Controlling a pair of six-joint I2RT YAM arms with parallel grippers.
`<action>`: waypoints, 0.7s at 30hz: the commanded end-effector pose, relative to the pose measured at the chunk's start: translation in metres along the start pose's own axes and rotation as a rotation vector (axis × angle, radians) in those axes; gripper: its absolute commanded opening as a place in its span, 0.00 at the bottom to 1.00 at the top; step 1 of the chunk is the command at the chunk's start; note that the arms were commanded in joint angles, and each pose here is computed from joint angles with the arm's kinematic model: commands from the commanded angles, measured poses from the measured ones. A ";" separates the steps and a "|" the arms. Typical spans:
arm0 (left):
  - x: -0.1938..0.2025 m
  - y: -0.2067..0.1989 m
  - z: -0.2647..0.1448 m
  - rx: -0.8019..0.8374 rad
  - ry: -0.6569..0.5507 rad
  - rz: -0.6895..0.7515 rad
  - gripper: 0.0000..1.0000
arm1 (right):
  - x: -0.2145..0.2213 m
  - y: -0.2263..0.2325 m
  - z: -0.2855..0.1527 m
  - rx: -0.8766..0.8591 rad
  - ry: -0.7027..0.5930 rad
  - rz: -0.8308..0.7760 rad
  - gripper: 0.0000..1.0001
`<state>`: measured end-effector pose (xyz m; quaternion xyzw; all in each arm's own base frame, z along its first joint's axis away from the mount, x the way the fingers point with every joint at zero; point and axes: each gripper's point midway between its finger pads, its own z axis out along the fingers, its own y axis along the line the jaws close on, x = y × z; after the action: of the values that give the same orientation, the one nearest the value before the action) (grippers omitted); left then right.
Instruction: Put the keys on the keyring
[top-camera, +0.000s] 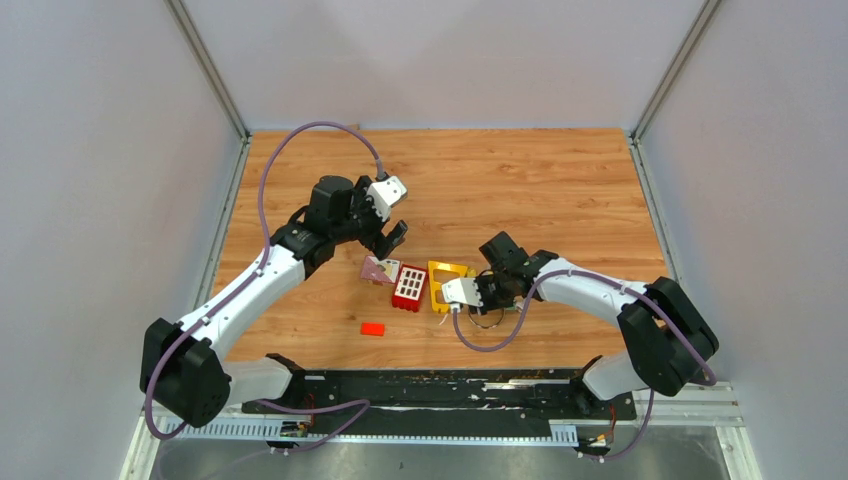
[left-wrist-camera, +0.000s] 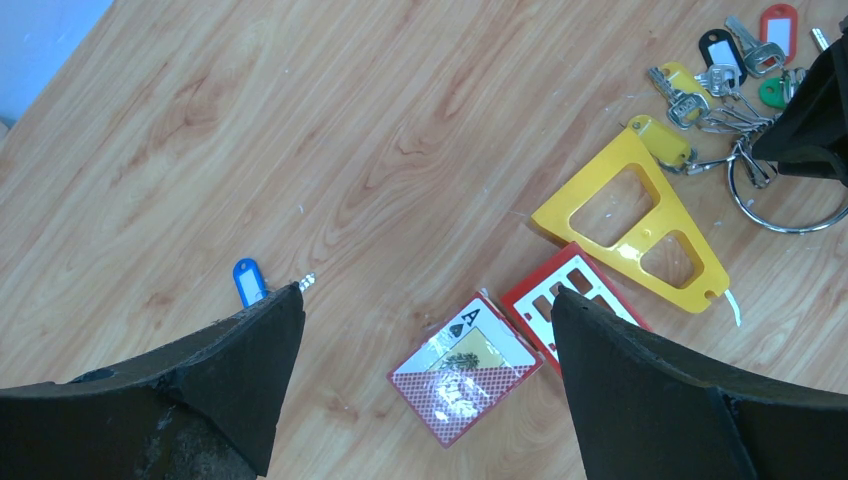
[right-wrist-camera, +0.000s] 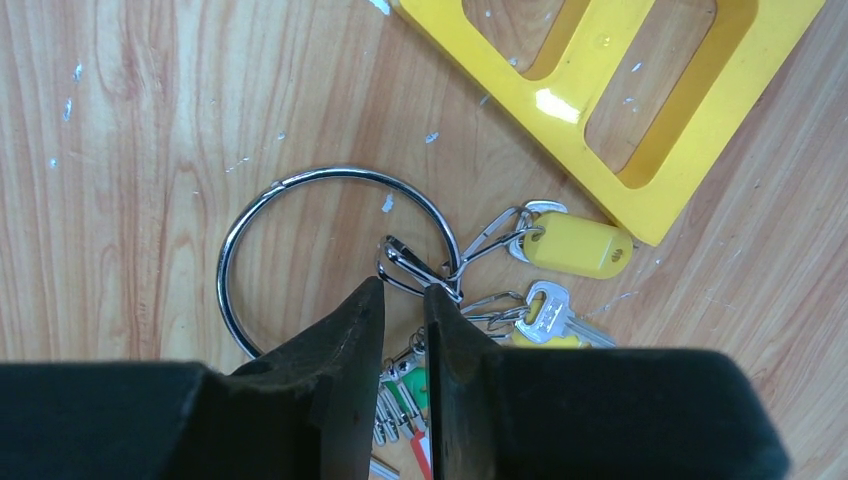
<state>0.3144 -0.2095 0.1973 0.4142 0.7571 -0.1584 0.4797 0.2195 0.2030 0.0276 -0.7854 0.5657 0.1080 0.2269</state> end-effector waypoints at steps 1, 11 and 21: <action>-0.012 0.003 -0.003 -0.002 -0.035 -0.001 0.99 | -0.004 -0.004 -0.001 0.025 -0.010 -0.046 0.21; -0.011 0.003 -0.002 -0.001 -0.032 -0.003 0.99 | -0.003 0.001 0.005 0.009 -0.012 -0.053 0.20; -0.008 0.003 -0.001 -0.001 -0.024 -0.001 0.99 | -0.011 -0.003 -0.006 0.061 -0.030 -0.072 0.24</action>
<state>0.3153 -0.2084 0.1966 0.4131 0.7582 -0.1576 0.4792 0.2126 0.2035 0.0214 -0.7940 0.5548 0.1079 0.2239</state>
